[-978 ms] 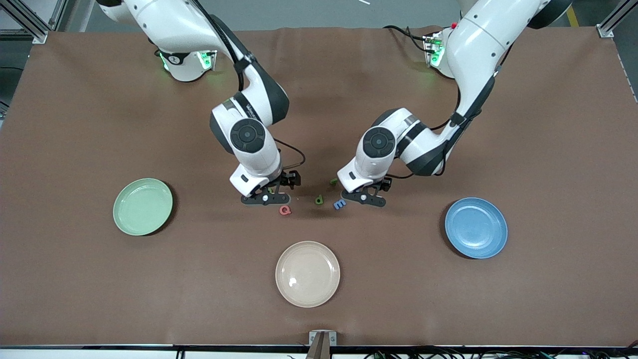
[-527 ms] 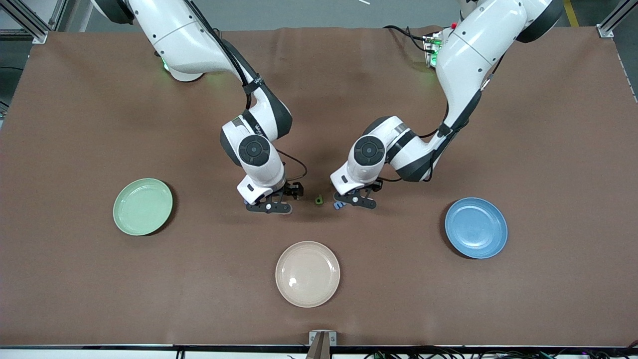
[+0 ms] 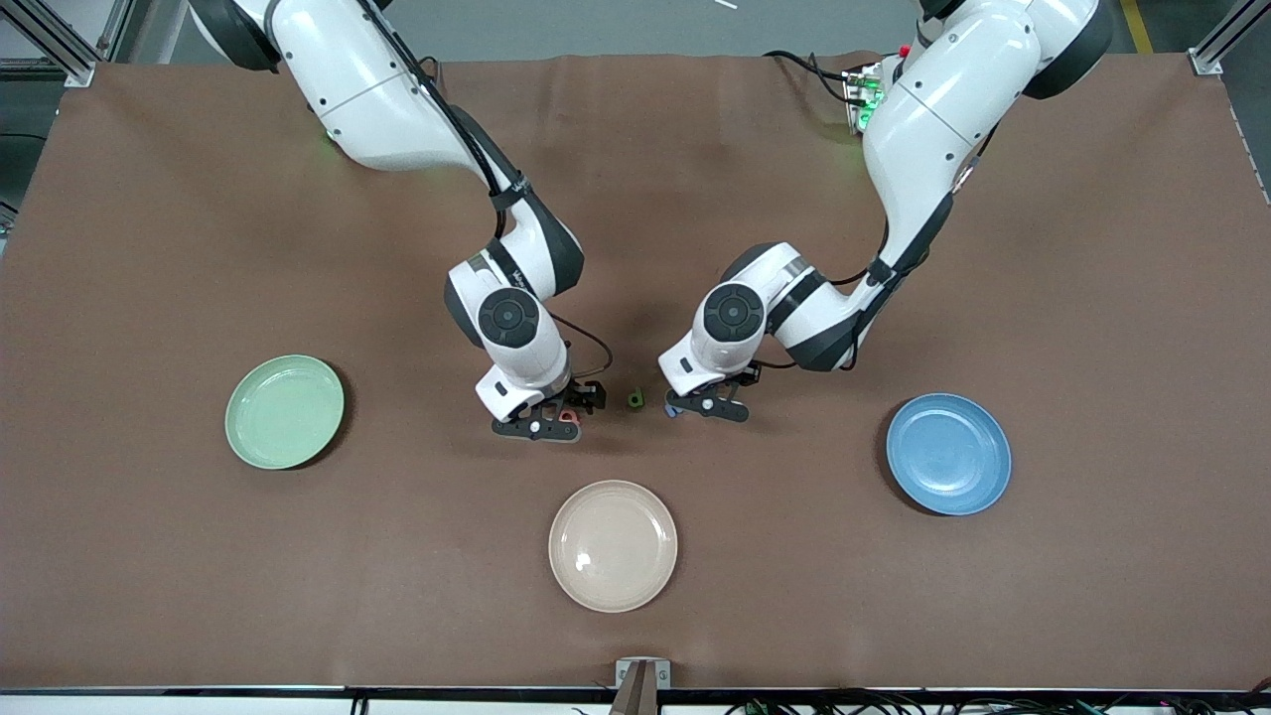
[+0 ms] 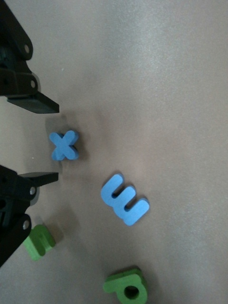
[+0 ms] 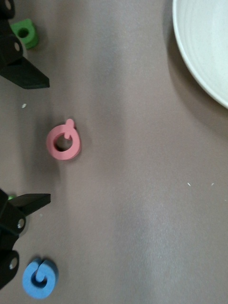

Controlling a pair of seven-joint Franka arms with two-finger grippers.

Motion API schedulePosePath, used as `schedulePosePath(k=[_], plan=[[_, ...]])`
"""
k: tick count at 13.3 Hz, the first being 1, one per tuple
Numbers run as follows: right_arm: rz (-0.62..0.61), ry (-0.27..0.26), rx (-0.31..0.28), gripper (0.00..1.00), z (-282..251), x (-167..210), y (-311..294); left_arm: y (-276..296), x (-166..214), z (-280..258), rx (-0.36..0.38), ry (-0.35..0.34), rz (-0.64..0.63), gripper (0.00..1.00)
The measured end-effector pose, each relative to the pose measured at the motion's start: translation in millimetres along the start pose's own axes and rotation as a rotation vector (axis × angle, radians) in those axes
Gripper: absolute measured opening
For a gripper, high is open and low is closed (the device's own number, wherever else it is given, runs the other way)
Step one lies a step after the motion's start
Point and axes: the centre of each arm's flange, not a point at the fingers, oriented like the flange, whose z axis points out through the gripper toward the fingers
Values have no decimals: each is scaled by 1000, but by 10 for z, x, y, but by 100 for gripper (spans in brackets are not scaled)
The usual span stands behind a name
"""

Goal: Sort upper and lower case letters into plates
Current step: 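Grasp the blue X with the left gripper while the right gripper grasps pink q, then drop the X on the blue plate while the right gripper drops q on green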

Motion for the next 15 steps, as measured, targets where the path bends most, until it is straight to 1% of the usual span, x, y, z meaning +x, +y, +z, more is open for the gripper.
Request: schedulePosePath(k=[1,5,6,7,8,9,10,11,12,13,14,15], plan=[[4,1,1,96,29,16,-11,-3,17,10,-2,1,-2,56],[13,3,-2,95,122,80,-7,-19,47,49,-5,1,-7,52],[15,1,-4,93,160,92,3,-41,55,57,-2,1,-11,45],[16,1,-5,92,188,102,4,-44,56,59,-2,1,-18,45],[16,1,-4,88,209,106,3,-44,64,49,-2,3,-31,37],[17,1,-5,86,221,107,4,-57,79,37,-2,7,-39,26],[17,1,-5,81,221,108,4,-85,101,26,-1,10,-50,26],[17,2,-4,81,217,111,2,-136,134,11,2,16,-66,26],[17,3,-3,76,213,114,1,-246,196,-28,9,27,-99,26],[17,3,-4,75,214,115,1,-414,279,-128,13,43,-149,26],[17,3,-4,70,215,116,3,-626,355,-287,20,55,-200,26],[17,3,-4,70,214,117,4,-861,413,-476,32,62,-245,26]])
